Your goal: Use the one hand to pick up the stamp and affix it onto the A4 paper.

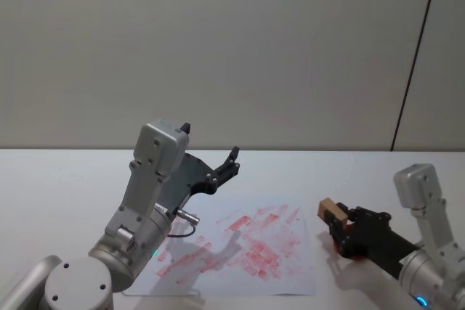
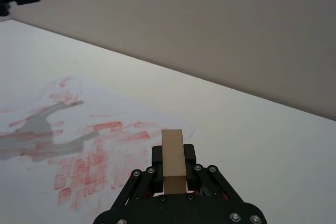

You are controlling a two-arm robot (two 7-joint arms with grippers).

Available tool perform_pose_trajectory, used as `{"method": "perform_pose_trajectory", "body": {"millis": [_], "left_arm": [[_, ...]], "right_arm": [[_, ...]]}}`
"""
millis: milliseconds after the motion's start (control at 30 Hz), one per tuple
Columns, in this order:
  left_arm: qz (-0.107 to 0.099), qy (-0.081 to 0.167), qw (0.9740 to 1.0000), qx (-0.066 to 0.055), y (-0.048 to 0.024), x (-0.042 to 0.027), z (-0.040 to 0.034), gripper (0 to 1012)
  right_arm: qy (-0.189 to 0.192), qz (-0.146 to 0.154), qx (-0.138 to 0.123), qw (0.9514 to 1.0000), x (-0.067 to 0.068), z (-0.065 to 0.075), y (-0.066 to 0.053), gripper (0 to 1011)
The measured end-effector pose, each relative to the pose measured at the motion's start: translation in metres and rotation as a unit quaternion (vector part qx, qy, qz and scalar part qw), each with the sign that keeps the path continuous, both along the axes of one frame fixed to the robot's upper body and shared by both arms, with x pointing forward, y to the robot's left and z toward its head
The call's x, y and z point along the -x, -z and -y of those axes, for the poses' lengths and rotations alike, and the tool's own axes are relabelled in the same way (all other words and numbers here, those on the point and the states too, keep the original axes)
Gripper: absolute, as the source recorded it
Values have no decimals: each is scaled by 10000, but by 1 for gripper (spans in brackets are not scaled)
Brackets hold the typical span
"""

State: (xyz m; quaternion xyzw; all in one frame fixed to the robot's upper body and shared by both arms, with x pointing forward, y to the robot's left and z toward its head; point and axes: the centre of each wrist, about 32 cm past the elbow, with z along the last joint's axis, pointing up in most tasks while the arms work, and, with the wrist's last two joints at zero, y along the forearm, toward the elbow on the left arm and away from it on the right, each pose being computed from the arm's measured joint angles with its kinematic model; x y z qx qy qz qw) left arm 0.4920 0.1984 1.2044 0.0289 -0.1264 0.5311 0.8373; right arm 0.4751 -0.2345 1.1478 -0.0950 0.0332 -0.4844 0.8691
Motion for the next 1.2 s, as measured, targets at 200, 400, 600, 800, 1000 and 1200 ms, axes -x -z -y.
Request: {"method": "perform_pose_trajectory", "body": {"millis": [200, 400, 600, 800, 1000, 1200], "left_arm": [[0, 0, 10000, 0, 0, 0, 0, 1002], [0, 0, 10000, 0, 0, 0, 0, 1002], [0, 0, 10000, 0, 0, 0, 0, 1002], [0, 0, 10000, 0, 0, 0, 0, 1003], [0, 0, 10000, 0, 0, 0, 0, 1002], [0, 0, 10000, 0, 0, 0, 0, 1002]], "right_arm": [[-248, 35, -16, 9997, 41, -93, -14, 217], [-417, 13, 30, 9991, 78, -154, 8, 216], [-596, -48, 122, 9981, 132, -215, 59, 217], [-684, -88, 202, 9974, 164, -242, 95, 216], [-742, -145, 301, 9967, 194, -258, 145, 217], [-774, -217, 398, 9960, 218, -262, 200, 216]]}}
